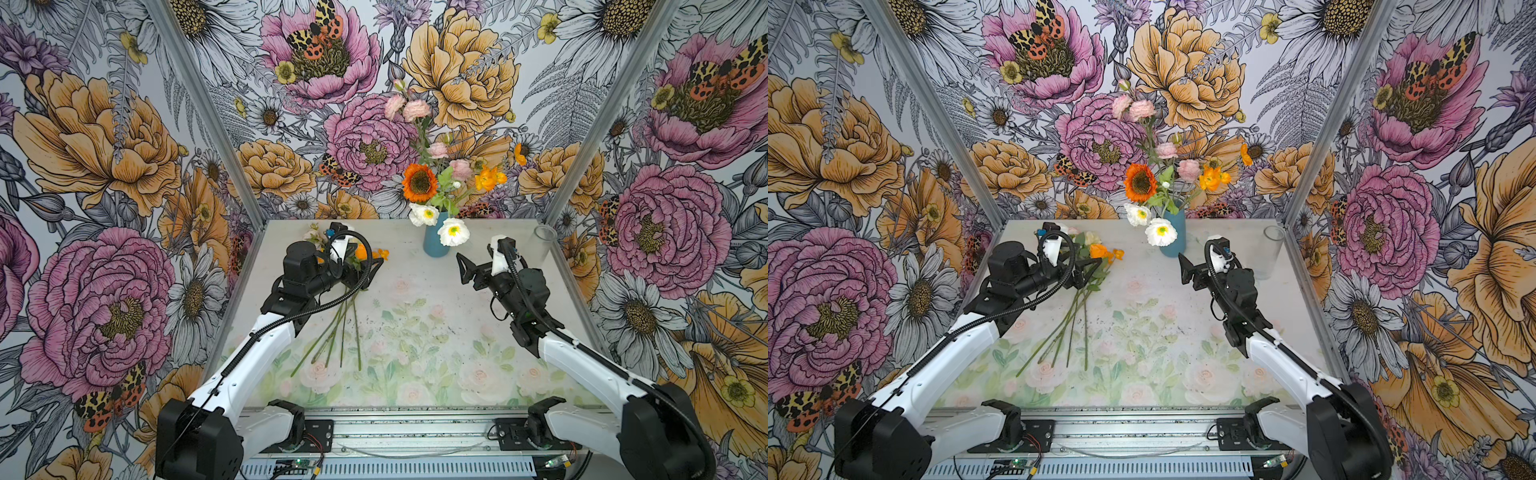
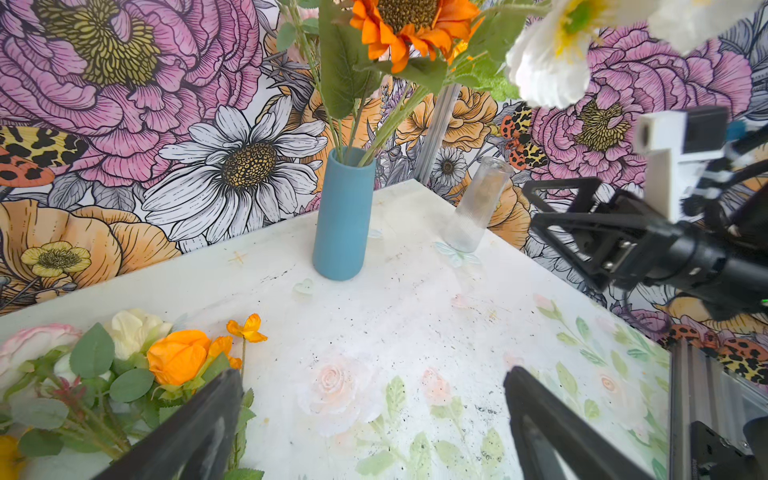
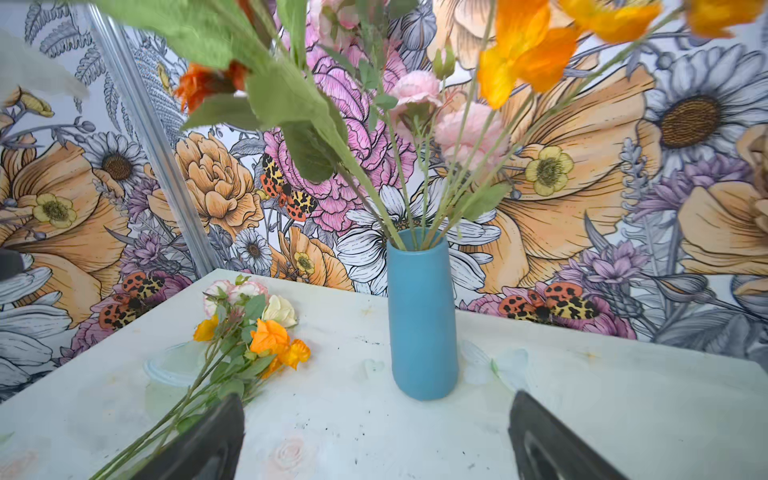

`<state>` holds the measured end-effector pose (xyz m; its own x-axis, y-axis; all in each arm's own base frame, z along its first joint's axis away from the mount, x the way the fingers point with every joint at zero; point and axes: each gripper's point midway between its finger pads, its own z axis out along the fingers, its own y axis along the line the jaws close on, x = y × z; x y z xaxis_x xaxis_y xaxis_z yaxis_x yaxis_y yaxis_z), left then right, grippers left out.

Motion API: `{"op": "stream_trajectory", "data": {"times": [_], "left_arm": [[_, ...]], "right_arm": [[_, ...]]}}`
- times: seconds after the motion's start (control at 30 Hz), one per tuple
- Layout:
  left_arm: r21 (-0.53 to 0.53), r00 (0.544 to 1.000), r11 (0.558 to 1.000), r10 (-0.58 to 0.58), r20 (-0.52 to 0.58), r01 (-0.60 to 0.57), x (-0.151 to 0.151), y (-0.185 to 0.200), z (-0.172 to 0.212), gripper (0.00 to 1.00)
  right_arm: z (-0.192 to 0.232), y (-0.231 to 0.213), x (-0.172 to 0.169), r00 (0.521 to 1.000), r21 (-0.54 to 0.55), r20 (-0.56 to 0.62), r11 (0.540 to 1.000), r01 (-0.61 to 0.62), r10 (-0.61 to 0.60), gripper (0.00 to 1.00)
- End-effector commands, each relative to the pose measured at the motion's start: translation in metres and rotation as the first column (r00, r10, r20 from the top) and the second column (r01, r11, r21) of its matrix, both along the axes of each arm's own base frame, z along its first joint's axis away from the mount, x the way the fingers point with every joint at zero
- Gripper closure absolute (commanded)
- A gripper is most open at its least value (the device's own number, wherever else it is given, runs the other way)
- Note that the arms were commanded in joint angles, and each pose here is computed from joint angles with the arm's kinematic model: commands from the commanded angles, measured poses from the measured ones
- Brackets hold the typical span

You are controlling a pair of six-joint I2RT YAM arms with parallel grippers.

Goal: Arrange the flowers into the vase
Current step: 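Reach the right gripper to the clear ribbed glass vase and close on it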

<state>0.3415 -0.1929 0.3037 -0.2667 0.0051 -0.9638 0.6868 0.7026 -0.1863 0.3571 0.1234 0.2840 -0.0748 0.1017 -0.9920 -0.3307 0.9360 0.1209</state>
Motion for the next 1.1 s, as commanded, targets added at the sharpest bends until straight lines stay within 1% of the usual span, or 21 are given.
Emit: {"op": "stream_trajectory", "data": {"times": [0.0, 0.03, 0.07, 0.1, 0.2, 0.27, 0.3, 0.4, 0.43, 0.47, 0.57, 0.67, 0.77, 0.8, 0.9, 0.97, 1.07], "left_arm": [[0.017, 0.995, 0.995, -0.097, 0.012, 0.096, -0.015, -0.019, 0.002, 0.01], [0.019, 0.993, 0.993, -0.119, 0.017, 0.118, -0.019, -0.025, 0.003, 0.01], [0.024, 0.990, 0.990, -0.136, 0.021, 0.136, -0.023, -0.030, 0.002, 0.01], [0.030, 0.988, 0.988, -0.154, 0.026, 0.153, -0.027, -0.036, 0.002, 0.01], [0.046, 0.980, 0.981, -0.193, 0.041, 0.191, -0.039, -0.048, 0.001, 0.01], [0.060, 0.975, 0.975, -0.218, 0.054, 0.215, -0.046, -0.055, -0.001, 0.01], [0.069, 0.970, 0.971, -0.234, 0.063, 0.229, -0.051, -0.059, -0.001, 0.01], [0.086, 0.963, 0.964, -0.259, 0.075, 0.253, -0.060, -0.066, -0.001, 0.01], [0.087, 0.962, 0.963, -0.262, 0.077, 0.255, -0.061, -0.067, -0.001, 0.01], [0.086, 0.962, 0.963, -0.262, 0.076, 0.256, -0.061, -0.068, -0.001, 0.01], [0.081, 0.966, 0.966, -0.251, 0.068, 0.245, -0.058, -0.067, 0.000, 0.01], [0.063, 0.968, 0.968, -0.247, 0.052, 0.244, -0.053, -0.064, 0.003, 0.01], [0.053, 0.971, 0.971, -0.237, 0.042, 0.235, -0.049, -0.061, 0.003, 0.01], [0.050, 0.971, 0.971, -0.234, 0.043, 0.232, -0.049, -0.060, 0.004, 0.01], [0.045, 0.970, 0.971, -0.239, 0.044, 0.237, -0.049, -0.059, 0.006, 0.01], [0.045, 0.970, 0.970, -0.240, 0.045, 0.238, -0.050, -0.059, 0.006, 0.01], [0.049, 0.971, 0.971, -0.237, 0.041, 0.235, -0.048, -0.059, 0.004, 0.01]], "right_arm": [[-0.034, -0.067, -0.032, 0.919, -0.054, -0.262, 0.955, 0.291, -0.295, 0.01], [-0.027, -0.086, -0.042, 0.885, -0.042, -0.290, 0.928, 0.369, -0.365, 0.02], [-0.023, -0.098, -0.049, 0.860, -0.045, -0.308, 0.909, 0.413, -0.406, 0.03], [-0.022, -0.108, -0.057, 0.836, -0.068, -0.329, 0.894, 0.442, -0.439, 0.04], [-0.022, -0.127, -0.066, 0.794, -0.102, -0.346, 0.861, 0.498, -0.501, 0.03], [-0.028, -0.141, -0.062, 0.760, -0.119, -0.362, 0.835, 0.537, -0.540, 0.03], [-0.031, -0.151, -0.057, 0.736, -0.135, -0.373, 0.817, 0.560, -0.565, 0.02], [-0.041, -0.172, -0.033, 0.708, -0.157, -0.407, 0.808, 0.568, -0.577, 0.00], [-0.041, -0.179, -0.024, 0.711, -0.146, -0.407, 0.809, 0.570, -0.574, 0.01], [-0.040, -0.181, -0.015, 0.725, -0.130, -0.399, 0.817, 0.562, -0.562, 0.01], [-0.037, -0.182, 0.013, 0.785, -0.127, -0.318, 0.844, 0.521, -0.532, 0.01], [-0.041, -0.182, 0.035, 0.815, -0.135, -0.251, 0.852, 0.505, -0.523, 0.00], [-0.050, -0.189, 0.054, 0.812, -0.177, -0.207, 0.837, 0.517, -0.545, 0.01], [-0.053, -0.190, 0.062, 0.817, -0.186, -0.202, 0.840, 0.509, -0.540, 0.01], [-0.063, -0.197, 0.085, 0.816, -0.202, -0.187, 0.834, 0.513, -0.547, 0.01], [-0.068, -0.204, 0.097, 0.802, -0.210, -0.188, 0.821, 0.531, -0.566, 0.01], [-0.068, -0.210, 0.114, 0.810, -0.212, -0.145, 0.818, 0.535, -0.568, 0.01]]}}
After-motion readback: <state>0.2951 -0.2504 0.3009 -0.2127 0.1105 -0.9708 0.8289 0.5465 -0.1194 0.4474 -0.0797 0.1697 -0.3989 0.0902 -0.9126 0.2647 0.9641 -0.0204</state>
